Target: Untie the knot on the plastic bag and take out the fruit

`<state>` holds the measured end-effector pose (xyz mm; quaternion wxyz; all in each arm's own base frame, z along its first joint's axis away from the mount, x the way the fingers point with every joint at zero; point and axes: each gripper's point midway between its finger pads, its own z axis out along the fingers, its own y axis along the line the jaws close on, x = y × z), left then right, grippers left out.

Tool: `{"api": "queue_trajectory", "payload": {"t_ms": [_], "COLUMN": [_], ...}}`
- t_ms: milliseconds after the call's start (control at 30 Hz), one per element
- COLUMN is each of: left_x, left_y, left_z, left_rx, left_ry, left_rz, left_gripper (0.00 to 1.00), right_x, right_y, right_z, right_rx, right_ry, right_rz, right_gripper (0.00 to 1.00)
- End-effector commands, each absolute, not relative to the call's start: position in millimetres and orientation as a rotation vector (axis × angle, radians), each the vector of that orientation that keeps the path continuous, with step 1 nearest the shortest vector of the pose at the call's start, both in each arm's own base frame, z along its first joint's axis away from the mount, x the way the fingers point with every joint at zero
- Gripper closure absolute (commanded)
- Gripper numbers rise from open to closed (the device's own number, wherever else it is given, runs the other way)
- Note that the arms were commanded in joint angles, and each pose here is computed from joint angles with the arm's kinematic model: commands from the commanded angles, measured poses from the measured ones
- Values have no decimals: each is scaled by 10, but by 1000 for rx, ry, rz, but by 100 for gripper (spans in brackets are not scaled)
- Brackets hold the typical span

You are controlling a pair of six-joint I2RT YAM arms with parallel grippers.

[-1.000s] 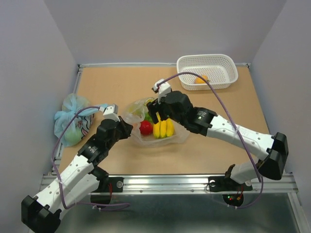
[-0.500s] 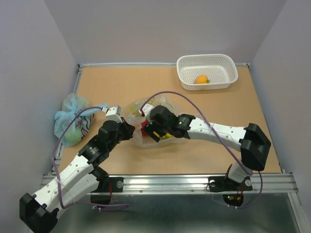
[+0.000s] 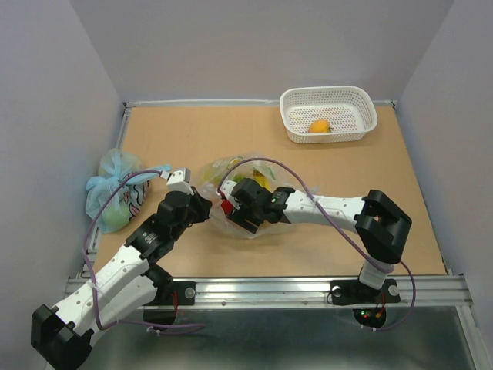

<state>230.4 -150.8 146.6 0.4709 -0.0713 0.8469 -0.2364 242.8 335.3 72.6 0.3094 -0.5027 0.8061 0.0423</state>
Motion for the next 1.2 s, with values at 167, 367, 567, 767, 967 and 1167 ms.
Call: {"api": "queue_trajectory", "payload": {"t_ms": [167, 367, 567, 767, 967, 1167], "left_x": [2322, 2347, 2397, 2463, 2528, 2537], "left_y": [-1479, -1459, -1430, -1376, -1320, -1300], "left_z": [1518, 1557, 1625, 1698, 1758, 1773], "left_rx": [-200, -208, -211, -224, -246, -256], "left_ry": [2055, 2041, 2015, 1986, 1974, 1966], "left_rz": [-566, -554, -530, -488, -440, -430], "left_gripper": [100, 100, 100, 100, 100, 100], "right_x": [2650, 2603, 2516, 2346, 2117, 2090], "right_y": [3387, 3528, 3604, 3757, 3860, 3843], "right_z": [698, 1026, 1574, 1963, 2236, 2605], "right_rx": [-1271, -1233, -1148, -1149, -1178, -1112], "right_ry": [2063, 2018, 1946, 1877, 1821, 1764], "right_rz": [-9, 119, 273, 461, 641, 692], "right_gripper": [66, 99, 100, 100, 100, 100]}}
